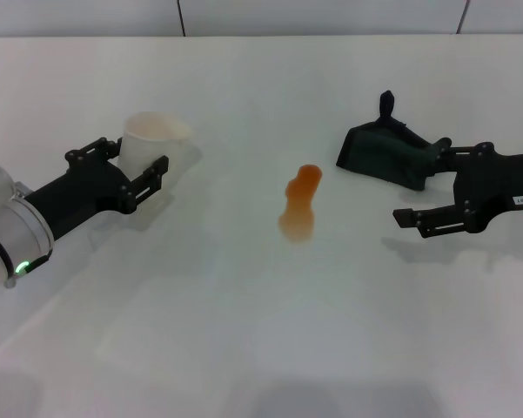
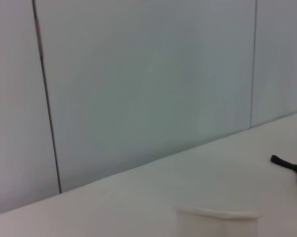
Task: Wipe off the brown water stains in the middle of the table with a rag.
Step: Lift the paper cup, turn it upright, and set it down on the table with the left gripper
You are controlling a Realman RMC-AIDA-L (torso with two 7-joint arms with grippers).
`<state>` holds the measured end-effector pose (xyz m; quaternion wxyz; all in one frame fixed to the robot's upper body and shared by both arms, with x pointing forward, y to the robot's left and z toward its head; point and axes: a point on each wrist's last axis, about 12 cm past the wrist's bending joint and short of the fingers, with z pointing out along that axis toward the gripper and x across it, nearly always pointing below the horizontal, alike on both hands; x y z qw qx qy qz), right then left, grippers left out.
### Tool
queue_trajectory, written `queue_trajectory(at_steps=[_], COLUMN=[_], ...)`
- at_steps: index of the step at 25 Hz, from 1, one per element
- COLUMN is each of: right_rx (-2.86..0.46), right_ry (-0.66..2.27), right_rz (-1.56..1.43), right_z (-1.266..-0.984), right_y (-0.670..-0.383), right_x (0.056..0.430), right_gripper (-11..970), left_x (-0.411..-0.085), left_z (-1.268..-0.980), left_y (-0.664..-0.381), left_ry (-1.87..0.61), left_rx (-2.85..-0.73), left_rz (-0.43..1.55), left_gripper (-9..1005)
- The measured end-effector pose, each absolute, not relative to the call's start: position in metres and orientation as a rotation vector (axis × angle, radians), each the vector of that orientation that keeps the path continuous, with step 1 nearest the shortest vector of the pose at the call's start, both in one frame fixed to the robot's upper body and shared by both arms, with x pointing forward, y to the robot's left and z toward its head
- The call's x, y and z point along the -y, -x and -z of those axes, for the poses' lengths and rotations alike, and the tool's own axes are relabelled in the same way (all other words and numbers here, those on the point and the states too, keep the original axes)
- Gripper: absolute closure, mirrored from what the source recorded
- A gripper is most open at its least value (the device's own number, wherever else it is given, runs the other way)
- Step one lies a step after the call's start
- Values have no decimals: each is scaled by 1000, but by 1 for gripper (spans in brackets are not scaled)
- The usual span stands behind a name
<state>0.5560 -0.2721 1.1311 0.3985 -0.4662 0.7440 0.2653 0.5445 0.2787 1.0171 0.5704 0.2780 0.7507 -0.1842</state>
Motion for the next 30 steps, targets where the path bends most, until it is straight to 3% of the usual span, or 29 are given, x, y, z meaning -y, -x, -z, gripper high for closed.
queue_trajectory(at_steps=[14, 20, 26, 30], right_rx=[-1873, -1871, -1871, -1872], right_ry=[1191, 1192, 1191, 1190], right_rz=[-668, -668, -668, -669], right_z=[-1134, -1135, -1135, -1136], right_y=[-557, -558, -558, -559], right_x=[271, 270, 270, 270], right_gripper=[187, 188, 189, 190], left_x=[-282, -283, -285, -287], left_z=[-1014, -1013, -1011, -1008], left_y=[-536, -534, -530, -525], left_ry=[-634, -625, -622, -616], left_rx=[-1754, -1762, -1771, -1776], left_rz=[449, 449, 451, 450], left_gripper=[389, 316, 120, 120])
